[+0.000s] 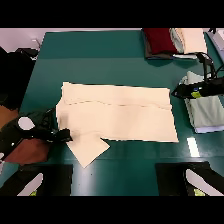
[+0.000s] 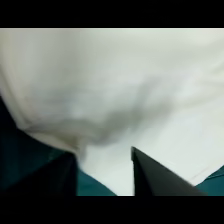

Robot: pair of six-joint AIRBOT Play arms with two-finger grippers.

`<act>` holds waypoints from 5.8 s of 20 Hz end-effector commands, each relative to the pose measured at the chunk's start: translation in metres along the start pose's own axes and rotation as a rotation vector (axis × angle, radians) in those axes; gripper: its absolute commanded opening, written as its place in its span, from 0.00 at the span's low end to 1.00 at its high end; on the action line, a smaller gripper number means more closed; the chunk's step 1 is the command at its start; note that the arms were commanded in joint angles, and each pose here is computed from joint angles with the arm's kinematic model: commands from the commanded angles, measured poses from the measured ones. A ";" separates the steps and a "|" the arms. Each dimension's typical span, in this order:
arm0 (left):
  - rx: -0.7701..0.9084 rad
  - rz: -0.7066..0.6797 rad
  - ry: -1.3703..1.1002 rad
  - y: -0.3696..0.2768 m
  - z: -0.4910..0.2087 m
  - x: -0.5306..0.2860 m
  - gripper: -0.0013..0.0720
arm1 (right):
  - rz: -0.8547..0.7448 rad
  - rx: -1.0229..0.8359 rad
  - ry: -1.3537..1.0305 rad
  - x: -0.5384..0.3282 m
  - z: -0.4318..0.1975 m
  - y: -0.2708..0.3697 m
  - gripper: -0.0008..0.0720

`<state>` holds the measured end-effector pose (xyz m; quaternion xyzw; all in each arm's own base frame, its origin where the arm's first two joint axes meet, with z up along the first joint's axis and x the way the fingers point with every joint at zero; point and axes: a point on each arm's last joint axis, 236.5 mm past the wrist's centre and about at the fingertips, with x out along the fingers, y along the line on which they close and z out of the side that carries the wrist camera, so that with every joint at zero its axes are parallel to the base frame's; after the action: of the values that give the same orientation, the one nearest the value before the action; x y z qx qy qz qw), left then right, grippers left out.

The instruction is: Fold the shirts.

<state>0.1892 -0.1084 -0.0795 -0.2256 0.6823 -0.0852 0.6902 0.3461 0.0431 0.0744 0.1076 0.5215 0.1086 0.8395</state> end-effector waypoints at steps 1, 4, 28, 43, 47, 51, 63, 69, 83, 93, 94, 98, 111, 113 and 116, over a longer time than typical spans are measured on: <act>0.024 -0.122 -0.002 -0.027 -0.002 0.001 0.05 | 0.002 0.005 0.036 -0.002 -0.009 -0.002 0.48; 0.078 -0.141 0.004 -0.038 0.001 -0.010 0.05 | -0.007 0.050 0.146 -0.004 -0.041 -0.024 0.48; 0.234 -0.095 -0.056 -0.049 -0.008 -0.065 0.04 | -0.012 0.177 0.474 0.015 -0.182 -0.056 0.03; 0.344 -0.004 -0.371 -0.085 0.172 -0.109 0.05 | -0.081 0.082 0.317 0.038 -0.045 -0.073 0.03; 0.335 0.006 -0.346 -0.087 0.230 -0.084 0.05 | -0.072 0.091 0.340 0.063 -0.014 -0.080 0.03; 0.307 -0.001 -0.368 -0.087 0.251 -0.074 0.28 | 0.039 0.149 0.290 0.077 0.018 -0.068 0.38; 0.269 -0.112 -0.300 -0.117 0.231 -0.082 0.05 | 0.208 0.382 0.332 0.093 -0.047 -0.120 0.71; 0.388 -0.146 -0.291 -0.182 0.211 -0.039 0.05 | 0.303 0.407 0.332 0.142 -0.048 -0.086 0.61; 0.513 -0.235 -0.152 -0.301 0.177 0.096 0.05 | 0.338 -0.093 -0.025 -0.017 0.102 0.060 0.03; 0.549 -0.211 -0.088 -0.300 0.166 0.111 0.05 | 0.450 -0.300 -0.082 -0.049 0.107 0.180 0.03; 0.549 -0.215 -0.085 -0.301 0.170 0.102 0.05 | 0.458 -0.310 -0.087 -0.049 0.106 0.187 0.03; 0.574 -0.188 -0.237 -0.292 0.224 0.014 0.05 | 0.510 -0.360 -0.102 -0.047 0.098 0.225 0.03; 0.491 0.004 -0.897 -0.188 0.264 -0.336 0.05 | 0.957 -0.491 -0.047 0.067 0.011 0.468 0.43; 0.493 0.000 -0.864 -0.188 0.259 -0.329 0.05 | 0.897 -0.506 0.003 0.073 0.017 0.439 0.43; 0.530 -0.009 -0.836 -0.199 0.254 -0.317 0.05 | 0.732 -0.463 0.048 0.094 0.034 0.355 0.43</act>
<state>0.4642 -0.0946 0.2838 -0.0710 0.2977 -0.1535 0.9396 0.3779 0.4535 0.1444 0.1177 0.3876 0.5575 0.7246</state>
